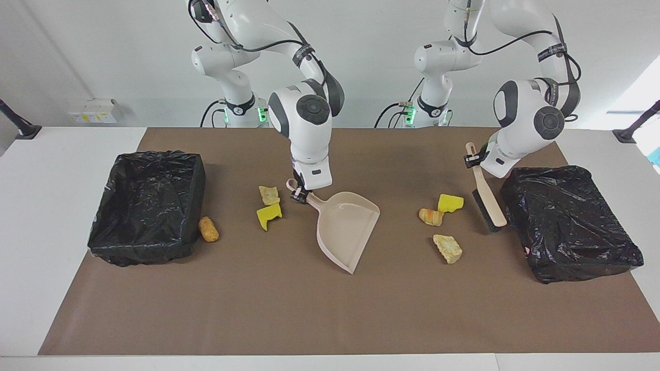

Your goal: Sweep and dump trash in bin

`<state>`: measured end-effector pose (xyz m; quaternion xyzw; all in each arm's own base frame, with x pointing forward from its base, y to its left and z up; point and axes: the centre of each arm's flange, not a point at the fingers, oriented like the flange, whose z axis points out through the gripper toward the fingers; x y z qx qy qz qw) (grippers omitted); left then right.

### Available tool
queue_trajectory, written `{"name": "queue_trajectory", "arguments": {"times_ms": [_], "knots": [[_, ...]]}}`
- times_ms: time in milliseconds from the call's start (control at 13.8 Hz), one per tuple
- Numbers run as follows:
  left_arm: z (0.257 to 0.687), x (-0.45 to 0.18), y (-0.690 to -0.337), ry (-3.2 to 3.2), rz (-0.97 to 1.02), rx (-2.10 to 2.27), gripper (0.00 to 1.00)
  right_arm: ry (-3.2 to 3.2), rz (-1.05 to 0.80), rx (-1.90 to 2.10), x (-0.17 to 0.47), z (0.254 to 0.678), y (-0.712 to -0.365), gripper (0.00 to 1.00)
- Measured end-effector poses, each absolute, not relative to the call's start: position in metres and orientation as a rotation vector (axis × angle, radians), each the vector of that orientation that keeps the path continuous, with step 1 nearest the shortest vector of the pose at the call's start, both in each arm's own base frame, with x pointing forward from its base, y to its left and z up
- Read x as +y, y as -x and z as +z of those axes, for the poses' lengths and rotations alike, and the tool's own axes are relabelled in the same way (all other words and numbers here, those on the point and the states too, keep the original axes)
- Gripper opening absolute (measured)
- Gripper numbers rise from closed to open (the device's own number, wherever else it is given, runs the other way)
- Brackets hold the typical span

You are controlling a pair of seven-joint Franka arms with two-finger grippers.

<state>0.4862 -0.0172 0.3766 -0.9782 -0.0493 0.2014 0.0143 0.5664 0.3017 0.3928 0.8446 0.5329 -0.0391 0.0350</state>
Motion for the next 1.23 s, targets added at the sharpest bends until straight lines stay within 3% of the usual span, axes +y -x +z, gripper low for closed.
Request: {"name": "queue_trajectory", "arguments": {"times_ms": [651,1229], "knots": [[0.362,-0.101,-0.468,3.075,0.529,-0.202,0.26,-2.145,0.002,2.190,0.289,0.365,-0.583,0.31],[0.363,-0.179,-0.456,3.197,0.487,-0.244,0.26,-2.032,0.078,2.266,0.289,0.339,-0.594,0.31]]}}
